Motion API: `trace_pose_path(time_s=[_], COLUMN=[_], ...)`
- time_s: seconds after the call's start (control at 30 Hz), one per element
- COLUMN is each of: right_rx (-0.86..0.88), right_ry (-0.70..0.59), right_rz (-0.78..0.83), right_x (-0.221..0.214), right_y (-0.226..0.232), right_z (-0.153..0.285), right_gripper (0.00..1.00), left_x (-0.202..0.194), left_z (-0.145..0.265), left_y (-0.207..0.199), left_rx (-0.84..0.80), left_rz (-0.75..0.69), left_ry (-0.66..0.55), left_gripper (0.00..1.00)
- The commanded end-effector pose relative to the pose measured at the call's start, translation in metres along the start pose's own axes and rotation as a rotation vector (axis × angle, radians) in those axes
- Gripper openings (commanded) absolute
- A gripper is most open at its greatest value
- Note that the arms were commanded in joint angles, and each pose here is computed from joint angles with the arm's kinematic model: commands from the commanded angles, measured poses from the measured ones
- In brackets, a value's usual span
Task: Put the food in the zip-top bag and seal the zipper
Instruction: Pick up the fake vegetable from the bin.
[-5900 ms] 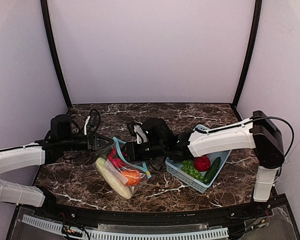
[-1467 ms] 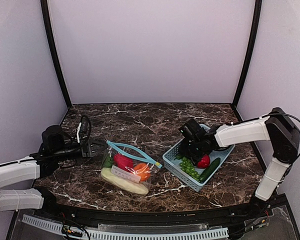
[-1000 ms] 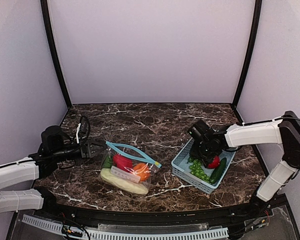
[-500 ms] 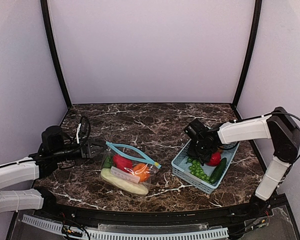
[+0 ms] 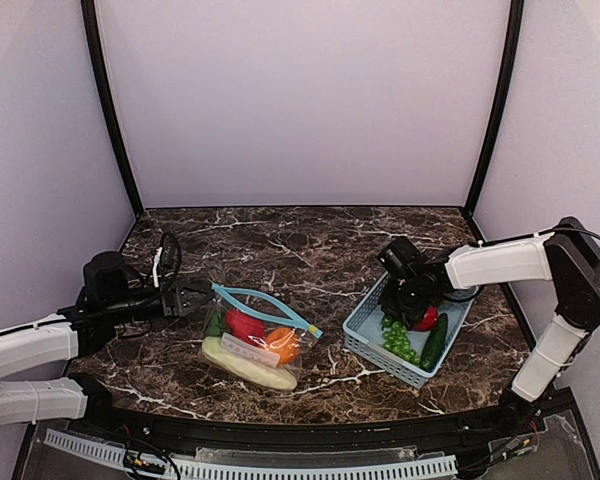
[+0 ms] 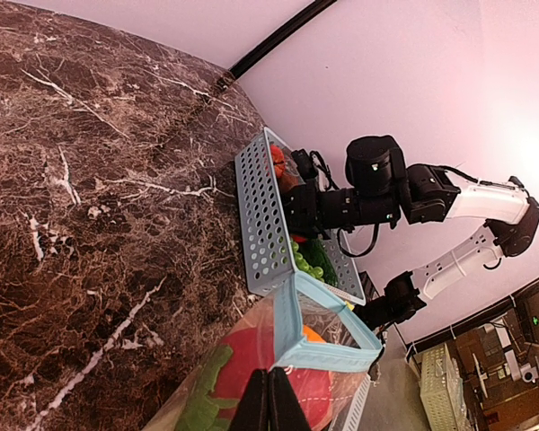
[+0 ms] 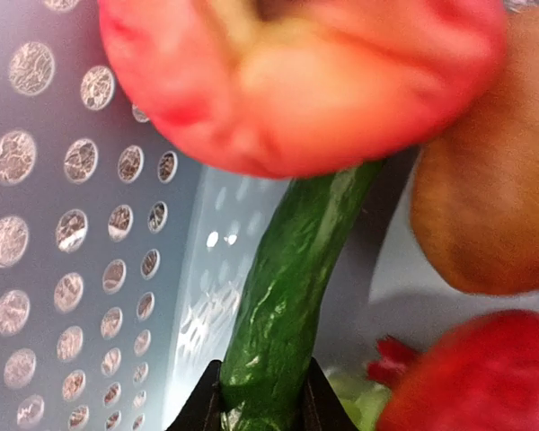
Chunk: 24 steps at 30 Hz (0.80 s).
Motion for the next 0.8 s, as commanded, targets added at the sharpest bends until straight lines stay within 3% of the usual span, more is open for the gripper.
trace_pose_path(time_s=[0.0,0.5,0.77], right_rx=[0.070,0.343,0.617], right_ry=[-0.036,-0.013,-0.052], right_rz=[-0.074,-0.080,0.209], right_x=[0.005,-0.001,-0.006], right_y=[-0.008,-0.025,-0.023], right_z=[0.023,0.079,0.124], right_gripper=[0.15,0.12,0.12], left_x=[0.001,0.003,0.009], left_z=[0.002,0.000,-0.004], left_y=[-0.002,-0.003,-0.008], left_rx=[-0.007,-0.010,-0.055], left_rz=[-0.023,-0.028,-0.062], left_ry=[-0.002,-0.001,0.031], left_gripper=[0.01,0.01,0.01])
Point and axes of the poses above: each gripper's point midway between its finger pads, its own z axis back along the fingers, its own y axis along the line the jaws close on, x = y × z, the point moved 10 cm from there along z, back along the fingers, and after that the axes turned 4 degrees about -z, right-handed, at the moved point
